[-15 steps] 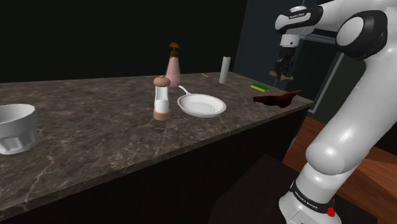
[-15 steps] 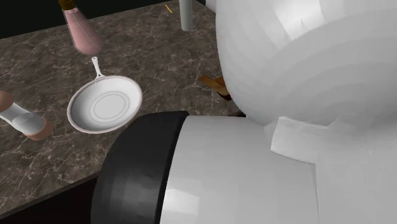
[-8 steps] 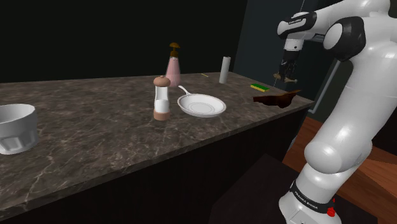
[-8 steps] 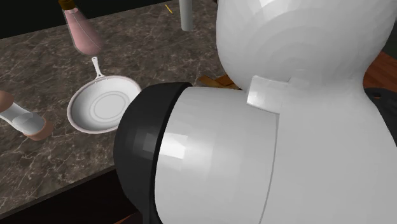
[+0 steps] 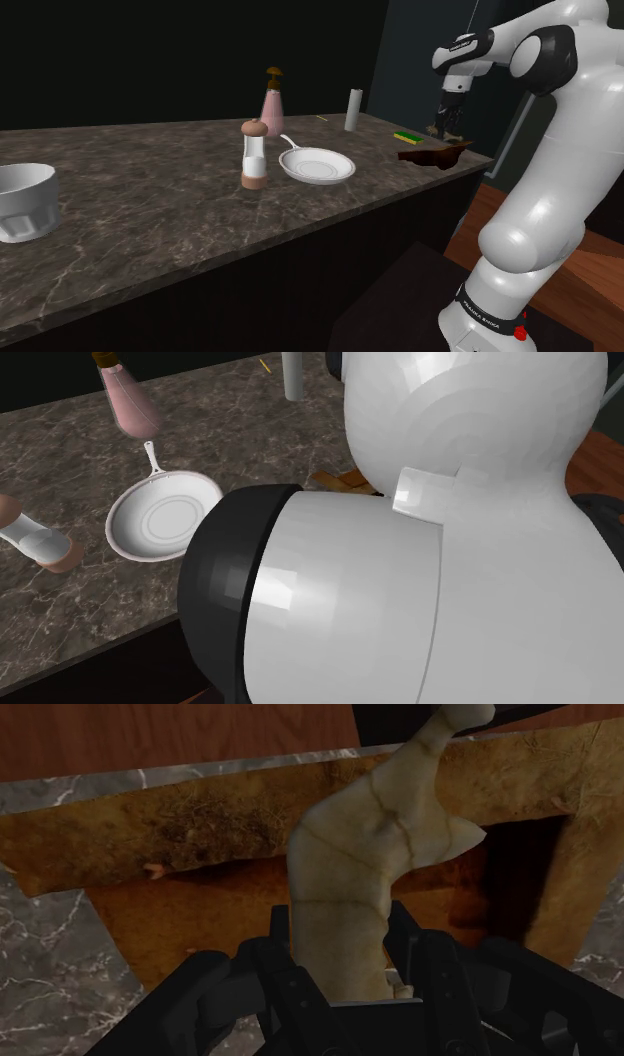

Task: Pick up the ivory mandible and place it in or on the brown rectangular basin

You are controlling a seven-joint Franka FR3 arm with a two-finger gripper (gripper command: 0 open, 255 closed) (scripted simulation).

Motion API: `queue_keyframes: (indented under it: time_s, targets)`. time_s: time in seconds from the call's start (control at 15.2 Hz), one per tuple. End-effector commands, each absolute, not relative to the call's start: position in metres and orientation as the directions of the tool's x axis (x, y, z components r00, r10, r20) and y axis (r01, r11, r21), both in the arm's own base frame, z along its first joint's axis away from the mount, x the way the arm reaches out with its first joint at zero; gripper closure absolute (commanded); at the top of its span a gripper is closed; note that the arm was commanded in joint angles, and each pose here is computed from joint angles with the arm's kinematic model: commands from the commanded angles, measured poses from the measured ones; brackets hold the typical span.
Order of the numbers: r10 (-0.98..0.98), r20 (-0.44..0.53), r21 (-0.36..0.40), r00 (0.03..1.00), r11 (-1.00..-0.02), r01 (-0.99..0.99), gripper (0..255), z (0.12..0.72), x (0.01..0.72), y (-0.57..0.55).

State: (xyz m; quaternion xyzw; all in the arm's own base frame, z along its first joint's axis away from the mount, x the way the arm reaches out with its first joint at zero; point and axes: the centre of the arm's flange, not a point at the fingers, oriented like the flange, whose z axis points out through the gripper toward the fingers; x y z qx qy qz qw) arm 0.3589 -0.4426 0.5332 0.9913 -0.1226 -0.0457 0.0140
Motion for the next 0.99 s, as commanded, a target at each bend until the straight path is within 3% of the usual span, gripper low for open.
queue_keyframes:
  time_s: [0.0, 0.46, 0.53, 0.92]
  targets:
    - [-0.244, -0.087, 0.039, 0.966, -0.970, -0.242, 255, 0.527, 0.359, -0.443]
    - [-0.244, -0.087, 0.039, 0.966, -0.970, -0.242, 255, 0.527, 0.359, -0.443]
    - [-0.244, -0.087, 0.039, 0.966, -0.970, -0.242, 0, 0.527, 0.359, -0.443]
    - [-0.244, -0.087, 0.039, 0.966, -0.970, -0.242, 0, 0.540, 0.360, -0.442]
